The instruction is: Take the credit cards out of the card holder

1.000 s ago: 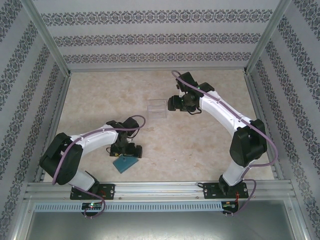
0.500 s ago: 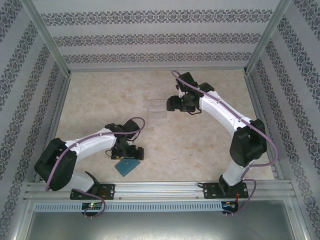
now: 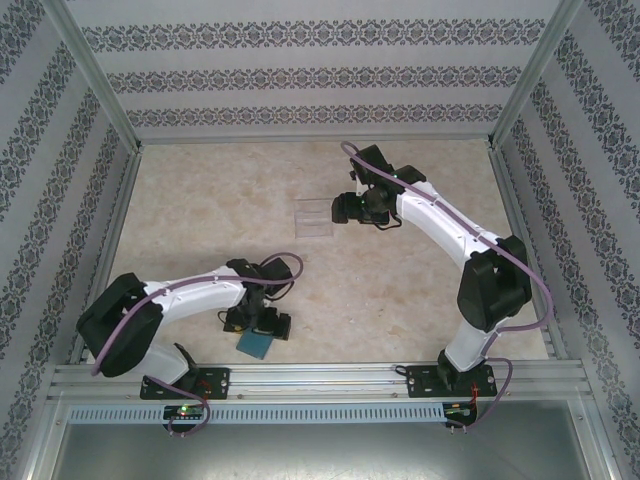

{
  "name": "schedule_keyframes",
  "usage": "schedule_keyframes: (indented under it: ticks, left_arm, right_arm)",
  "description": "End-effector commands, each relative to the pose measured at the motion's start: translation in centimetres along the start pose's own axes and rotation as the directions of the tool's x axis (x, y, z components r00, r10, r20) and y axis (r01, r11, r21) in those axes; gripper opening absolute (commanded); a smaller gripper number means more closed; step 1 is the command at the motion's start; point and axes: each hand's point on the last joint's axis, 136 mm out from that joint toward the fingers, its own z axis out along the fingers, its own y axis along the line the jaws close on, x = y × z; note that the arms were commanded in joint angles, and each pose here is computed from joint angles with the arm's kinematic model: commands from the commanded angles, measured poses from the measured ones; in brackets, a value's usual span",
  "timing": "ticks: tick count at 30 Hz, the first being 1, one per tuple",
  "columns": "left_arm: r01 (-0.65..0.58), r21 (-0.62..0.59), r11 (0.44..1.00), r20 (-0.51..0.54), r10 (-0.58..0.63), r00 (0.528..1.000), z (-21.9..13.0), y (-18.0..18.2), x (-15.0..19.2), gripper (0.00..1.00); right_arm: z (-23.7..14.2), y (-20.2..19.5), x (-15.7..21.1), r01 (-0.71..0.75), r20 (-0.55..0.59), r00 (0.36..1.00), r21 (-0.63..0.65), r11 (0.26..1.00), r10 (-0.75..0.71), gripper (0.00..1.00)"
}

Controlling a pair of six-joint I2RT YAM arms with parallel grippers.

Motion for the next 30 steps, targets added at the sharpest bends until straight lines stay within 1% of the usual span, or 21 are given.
schedule_keyframes:
  ticks: [1,5,11,17,22,25,30]
  left_arm:
    - [-0.002,-0.055,0.998,-0.021,0.001,1.0,-0.2,-0.1,0.4,1.0]
    - [-0.013,-0.053,0.999,-0.016,0.012,1.0,0.2,-1.0,-0.1,0.99]
    - [-0.019,-0.034,0.999,0.016,0.019,1.0,-0.3,-2.0,-1.0,0.86]
    - [-0.016,-0.007,1.0,0.058,0.016,0.998,-1.1,-3.0,-2.2,0.78]
    - [-0.018,0.009,1.0,0.091,0.017,0.996,-1.8,-4.0,-3.4,0.78]
    - [-0.017,0.005,1.0,0.12,0.017,0.993,-2.4,-4.6,-4.5,0.73]
    - [-0.013,0.029,0.999,0.16,0.008,0.987,-3.0,-6.0,-6.1,0.71]
  right_arm:
    - [0.6,0.3,0.5,0.03,-0.018,0.999,-0.008,1.0,-0.03,0.75]
    - [0.5,0.3,0.5,0.033,-0.017,0.999,-0.006,0.999,-0.033,0.76]
    - [0.1,-0.1,0.7,0.038,-0.011,0.999,0.011,0.999,-0.038,0.75]
    - [-0.3,-0.5,1.1,0.037,-0.013,0.999,0.021,0.999,-0.037,0.75]
    - [-0.8,-0.7,1.3,0.037,-0.01,0.999,0.03,0.999,-0.037,0.75]
    - [-1.0,-0.9,1.5,0.038,-0.008,0.999,0.035,0.999,-0.037,0.75]
    - [-1.0,-1.3,1.9,0.036,-0.014,0.999,0.042,0.998,-0.036,0.75]
